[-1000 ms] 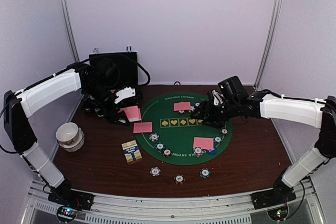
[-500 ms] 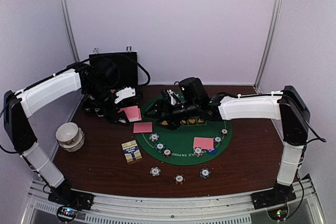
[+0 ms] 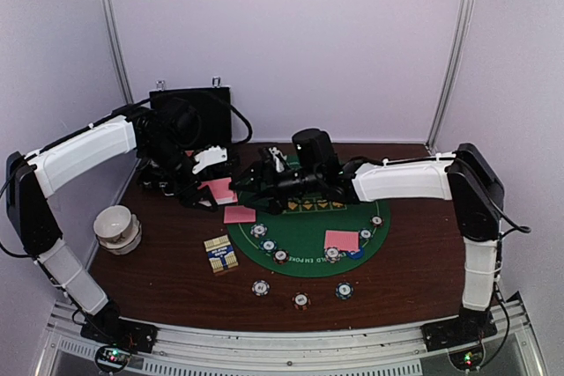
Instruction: Distribute texas hold em gaming equipment
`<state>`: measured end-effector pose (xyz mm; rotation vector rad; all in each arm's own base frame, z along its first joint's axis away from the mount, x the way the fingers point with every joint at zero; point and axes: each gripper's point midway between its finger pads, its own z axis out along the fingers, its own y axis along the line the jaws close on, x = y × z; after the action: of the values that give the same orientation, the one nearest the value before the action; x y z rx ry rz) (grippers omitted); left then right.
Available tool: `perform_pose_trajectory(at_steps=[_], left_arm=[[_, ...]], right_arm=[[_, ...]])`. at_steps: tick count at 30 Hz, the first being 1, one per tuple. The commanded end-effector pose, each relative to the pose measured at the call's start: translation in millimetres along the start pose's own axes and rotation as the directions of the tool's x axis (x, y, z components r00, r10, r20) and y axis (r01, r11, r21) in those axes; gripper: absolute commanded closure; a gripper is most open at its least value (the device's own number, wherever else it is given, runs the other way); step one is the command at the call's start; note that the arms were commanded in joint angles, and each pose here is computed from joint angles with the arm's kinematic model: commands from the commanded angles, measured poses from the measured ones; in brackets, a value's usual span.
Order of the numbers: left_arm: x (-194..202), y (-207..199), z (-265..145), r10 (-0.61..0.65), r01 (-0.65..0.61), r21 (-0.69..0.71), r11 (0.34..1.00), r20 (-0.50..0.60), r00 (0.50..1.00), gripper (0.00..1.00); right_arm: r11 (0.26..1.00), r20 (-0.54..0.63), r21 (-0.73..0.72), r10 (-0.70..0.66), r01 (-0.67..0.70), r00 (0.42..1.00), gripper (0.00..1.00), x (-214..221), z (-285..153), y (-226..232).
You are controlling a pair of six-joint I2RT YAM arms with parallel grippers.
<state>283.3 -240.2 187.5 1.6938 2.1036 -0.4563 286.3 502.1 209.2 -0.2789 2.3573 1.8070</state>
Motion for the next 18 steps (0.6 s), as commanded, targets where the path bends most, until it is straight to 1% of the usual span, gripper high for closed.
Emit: perform_pose_trajectory(at_steps=[1,10,18], left_arm=[[-13.4,4.9,-9.4,0.013,-0.012,-0.018,1.000,0.048,0.999,1.00],[-12.3,4.1,-9.1,0.013,-0.012,-0.016,1.000,0.045,0.999,1.00],[-13.9,4.5,-10.6,0.016,-0.015,-0.020,1.000,0.050,0.999,1.00]], right_arm=[[0.997,-0.029,-0.073,-0.022,0.020,0.999,0.18,0.4,11.2,20.4],[0.993,-0.046,-0.113,-0.025,0.020,0.999,0.18,-0.1,21.6,27.2],[0.990,-0.084,-0.141,-0.001,-0.011,0.996,0.19,1.4,39.6,26.0]])
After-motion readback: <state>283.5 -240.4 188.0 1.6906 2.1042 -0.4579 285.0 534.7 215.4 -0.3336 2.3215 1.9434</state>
